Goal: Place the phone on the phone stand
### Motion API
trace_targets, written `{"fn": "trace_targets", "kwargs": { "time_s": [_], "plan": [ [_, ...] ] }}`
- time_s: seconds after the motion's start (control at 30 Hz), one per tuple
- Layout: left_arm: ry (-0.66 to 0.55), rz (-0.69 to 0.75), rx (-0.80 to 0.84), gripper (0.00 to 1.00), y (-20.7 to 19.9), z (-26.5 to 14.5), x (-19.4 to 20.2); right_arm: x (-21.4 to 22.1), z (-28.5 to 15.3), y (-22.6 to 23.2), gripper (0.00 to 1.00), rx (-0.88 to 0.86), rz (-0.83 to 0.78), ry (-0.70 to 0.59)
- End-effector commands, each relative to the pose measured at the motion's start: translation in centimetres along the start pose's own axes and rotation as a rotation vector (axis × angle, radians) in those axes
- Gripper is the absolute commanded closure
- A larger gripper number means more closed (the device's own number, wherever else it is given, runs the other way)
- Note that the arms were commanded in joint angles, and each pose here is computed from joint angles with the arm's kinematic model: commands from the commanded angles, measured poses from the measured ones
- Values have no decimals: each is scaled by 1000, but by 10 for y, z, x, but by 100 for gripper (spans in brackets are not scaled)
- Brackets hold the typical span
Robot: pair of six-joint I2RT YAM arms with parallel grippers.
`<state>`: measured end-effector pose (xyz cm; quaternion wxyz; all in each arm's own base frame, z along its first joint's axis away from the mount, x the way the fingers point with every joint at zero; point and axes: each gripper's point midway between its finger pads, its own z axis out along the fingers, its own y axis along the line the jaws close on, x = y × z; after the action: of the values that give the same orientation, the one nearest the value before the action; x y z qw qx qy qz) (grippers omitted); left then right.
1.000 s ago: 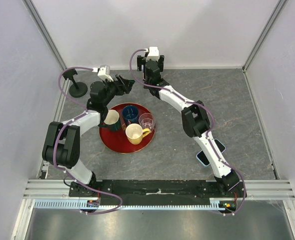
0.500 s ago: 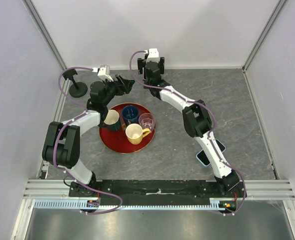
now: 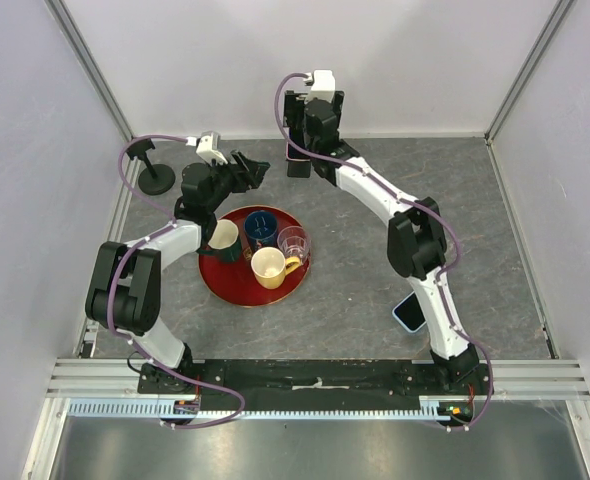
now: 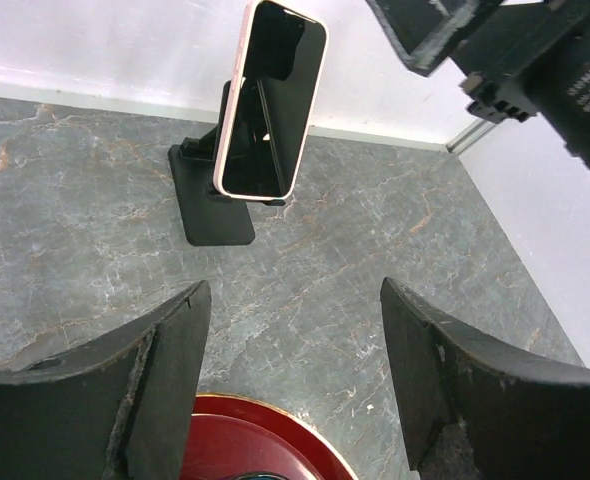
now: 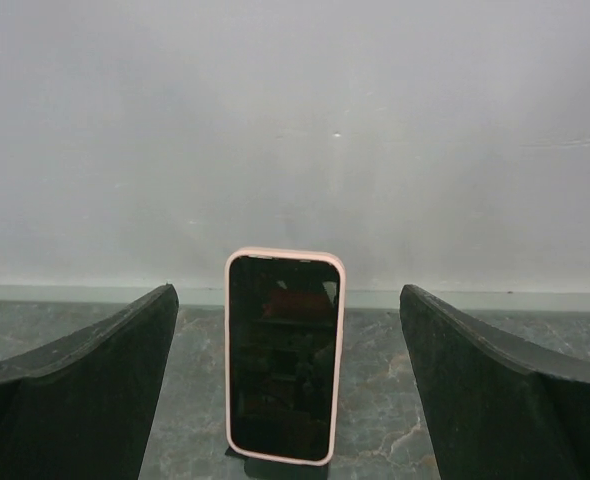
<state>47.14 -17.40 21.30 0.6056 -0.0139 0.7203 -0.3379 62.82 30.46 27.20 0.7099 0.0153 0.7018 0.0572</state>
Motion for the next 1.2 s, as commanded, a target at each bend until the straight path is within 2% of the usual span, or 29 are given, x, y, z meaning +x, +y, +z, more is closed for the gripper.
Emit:
{"fn": "trace_targets", "kwargs": {
  "time_s": [0.0, 0.17, 0.2, 0.23, 0.3, 0.4, 0.47, 0.57, 0.73, 0.83, 0.9, 0.97, 1.1, 1.17],
  "plan": [
    [-43, -39, -3, 27, -5, 5, -16, -35, -18, 4, 2, -92, 58, 1],
    [-74, -148, -63, 32, 9, -4, -30, -46, -40, 7, 2, -172, 73, 28],
    [-83, -220, -78, 32, 13, -7, -31, -37, -44, 7, 2, -183, 64, 52],
    [-104, -258, -112, 32, 27, -14, -33, -48, -50, 5, 2, -192, 65, 44],
    [-151, -353, -115, 32, 32, -24, -44, -33, -59, 2, 2, -201, 47, 81],
    [-225, -393, -120, 31, 38, -41, -62, -34, -69, -4, 2, -211, 42, 97],
    [-232, -398, -213, 29, 53, -50, -62, -40, -71, -11, 2, -209, 52, 102],
    [-308, -432, -373, 24, 78, -74, -75, -48, -74, -17, 2, -236, 83, 119],
    [-553, -582, -616, 11, 138, -136, -106, -68, -85, -31, 2, -279, 124, 112],
    [-662, -612, -651, 9, 153, -150, -126, -73, -87, -47, 2, -280, 140, 114],
    [-699, -616, -696, 6, 170, -158, -132, -73, -88, -53, 2, -301, 155, 126],
    [-733, -681, -722, 6, 189, -162, -130, -71, -85, -71, 2, -286, 166, 136],
    [-821, -749, -627, 5, 212, -156, -148, -71, -79, -99, 2, -267, 201, 146],
    [-813, -775, -609, 6, 232, -147, -147, -67, -78, -103, 2, -271, 215, 157]
  ]
}}
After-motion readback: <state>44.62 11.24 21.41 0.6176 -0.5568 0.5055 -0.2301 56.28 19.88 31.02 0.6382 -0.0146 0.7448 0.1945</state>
